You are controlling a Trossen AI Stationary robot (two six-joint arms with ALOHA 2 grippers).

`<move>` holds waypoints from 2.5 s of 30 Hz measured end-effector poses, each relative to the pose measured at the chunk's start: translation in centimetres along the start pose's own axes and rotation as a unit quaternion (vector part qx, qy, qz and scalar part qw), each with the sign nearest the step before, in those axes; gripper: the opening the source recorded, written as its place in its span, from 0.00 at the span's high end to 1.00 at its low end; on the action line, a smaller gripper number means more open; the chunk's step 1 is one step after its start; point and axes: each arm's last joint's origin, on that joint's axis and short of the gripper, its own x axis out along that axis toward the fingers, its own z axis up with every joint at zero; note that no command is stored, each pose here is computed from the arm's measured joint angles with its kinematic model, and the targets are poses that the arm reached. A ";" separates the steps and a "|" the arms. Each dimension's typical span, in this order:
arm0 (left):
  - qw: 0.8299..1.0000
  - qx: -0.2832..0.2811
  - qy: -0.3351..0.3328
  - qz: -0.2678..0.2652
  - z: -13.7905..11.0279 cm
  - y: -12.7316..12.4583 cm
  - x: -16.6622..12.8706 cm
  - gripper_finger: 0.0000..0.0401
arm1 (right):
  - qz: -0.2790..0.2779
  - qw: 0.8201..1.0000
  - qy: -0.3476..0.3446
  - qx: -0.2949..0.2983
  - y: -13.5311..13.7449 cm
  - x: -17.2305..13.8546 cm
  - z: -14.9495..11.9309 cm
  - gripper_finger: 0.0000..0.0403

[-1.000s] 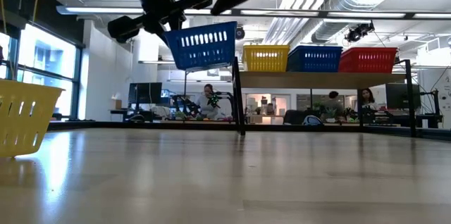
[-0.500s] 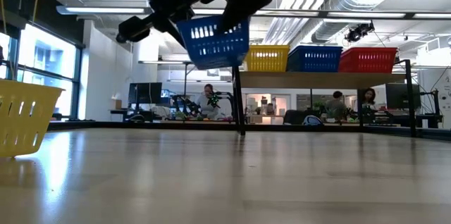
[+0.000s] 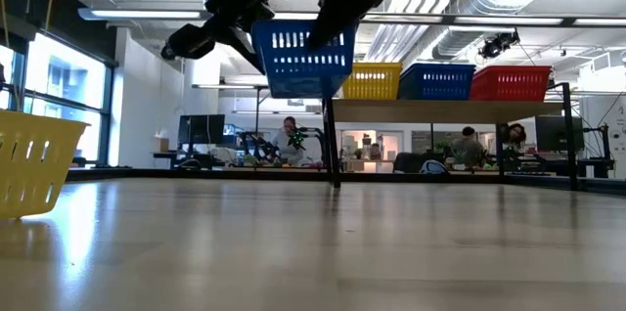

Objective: Stack baskets on shelf by color
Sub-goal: Stack the blue bin on top of the other blue bins on the shelf

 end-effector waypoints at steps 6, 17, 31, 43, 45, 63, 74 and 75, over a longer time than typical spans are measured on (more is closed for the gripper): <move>0.997 0.078 0.029 -0.011 -0.2 0.0 0.0 0.83 | 0.011 0.998 -0.001 0.056 0.6 -0.1 0.1 1.00; 0.985 0.147 0.082 -0.045 0.4 0.1 0.0 0.68 | -0.001 0.990 0.012 0.143 3.7 -0.8 -0.2 1.00; 0.970 0.222 0.077 -0.062 1.2 0.2 0.0 0.69 | -0.023 0.980 0.039 0.193 7.3 -2.8 -1.2 1.00; 0.970 0.226 0.046 -0.076 3.0 0.5 0.1 0.69 | -0.106 0.976 0.023 0.190 5.5 -10.0 -2.8 1.00; 0.971 0.224 0.040 -0.080 3.4 0.6 -0.3 0.69 | -0.124 0.975 0.023 0.183 4.8 -11.4 -3.3 1.00; 0.977 0.190 -0.017 -0.096 6.6 2.0 -2.5 0.69 | -0.271 0.959 -0.049 0.067 -4.1 -24.7 -8.9 1.00; 0.980 0.176 -0.022 -0.092 7.3 2.4 -2.6 0.69 | -0.266 0.962 -0.061 -0.013 -6.9 -27.5 -10.9 1.00; 0.980 0.174 -0.023 -0.092 7.4 2.5 -2.5 0.69 | -0.264 0.962 -0.062 -0.020 -7.2 -27.4 -10.9 1.00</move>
